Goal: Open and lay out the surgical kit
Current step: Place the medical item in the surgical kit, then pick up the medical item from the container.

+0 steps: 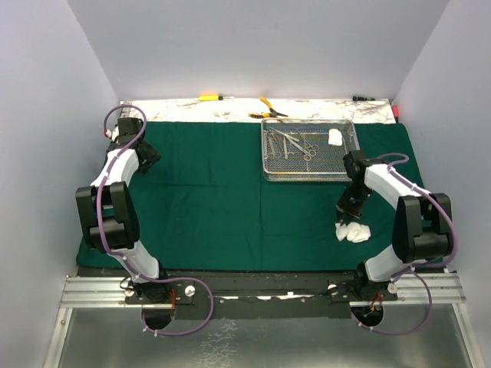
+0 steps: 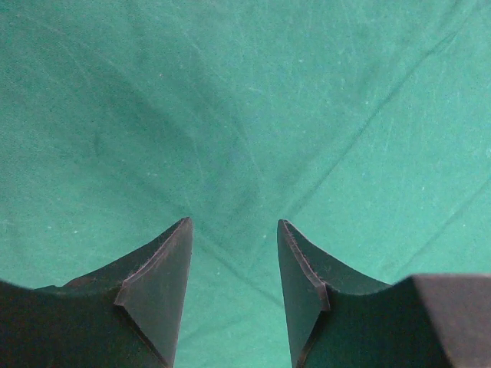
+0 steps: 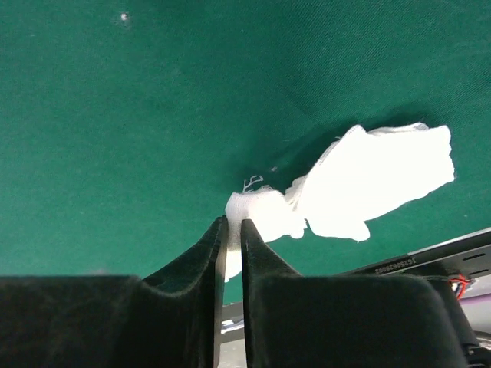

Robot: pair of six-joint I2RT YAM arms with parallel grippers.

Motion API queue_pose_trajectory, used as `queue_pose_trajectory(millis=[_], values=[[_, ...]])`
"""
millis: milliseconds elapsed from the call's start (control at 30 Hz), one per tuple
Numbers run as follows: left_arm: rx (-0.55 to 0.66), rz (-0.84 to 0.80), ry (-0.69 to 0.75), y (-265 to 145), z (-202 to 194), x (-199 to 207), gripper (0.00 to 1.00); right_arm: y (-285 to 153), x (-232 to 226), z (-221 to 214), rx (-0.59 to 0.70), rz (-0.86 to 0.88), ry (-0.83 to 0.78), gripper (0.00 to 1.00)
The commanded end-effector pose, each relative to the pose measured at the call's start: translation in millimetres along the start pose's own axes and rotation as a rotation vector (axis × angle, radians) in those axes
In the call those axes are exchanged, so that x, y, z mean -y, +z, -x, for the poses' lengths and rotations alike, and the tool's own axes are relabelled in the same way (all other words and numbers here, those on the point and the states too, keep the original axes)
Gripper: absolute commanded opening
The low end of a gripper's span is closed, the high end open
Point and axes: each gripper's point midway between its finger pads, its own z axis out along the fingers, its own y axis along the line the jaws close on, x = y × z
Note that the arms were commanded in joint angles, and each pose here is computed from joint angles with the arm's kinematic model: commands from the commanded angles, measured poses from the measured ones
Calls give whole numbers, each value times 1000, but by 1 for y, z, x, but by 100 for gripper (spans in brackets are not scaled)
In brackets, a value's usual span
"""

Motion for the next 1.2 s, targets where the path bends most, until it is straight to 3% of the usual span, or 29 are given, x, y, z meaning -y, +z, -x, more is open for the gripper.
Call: queue_pose_trajectory(millis=[0,133,300,500,733,933,1167], values=[[3,22,-1,7,-2,-2,50,9,10,4,14,-64,27,20],[2,24,6,9,-1,-1,50,-7,6,13,52,-46,33,37],[5,27,10,12,1,-1,50,-50,-15,42,171,48,36,45],[11,27,13,13,5,1,50,-98,-40,97,378,122,39,45],[6,12,22,14,7,6,50,-116,-94,198,611,147,-24,45],[19,50,29,18,9,-1,50,-100,-145,266,772,202,-165,43],[-23,60,44,34,0,-3,50,-65,-178,314,826,166,-304,43]])
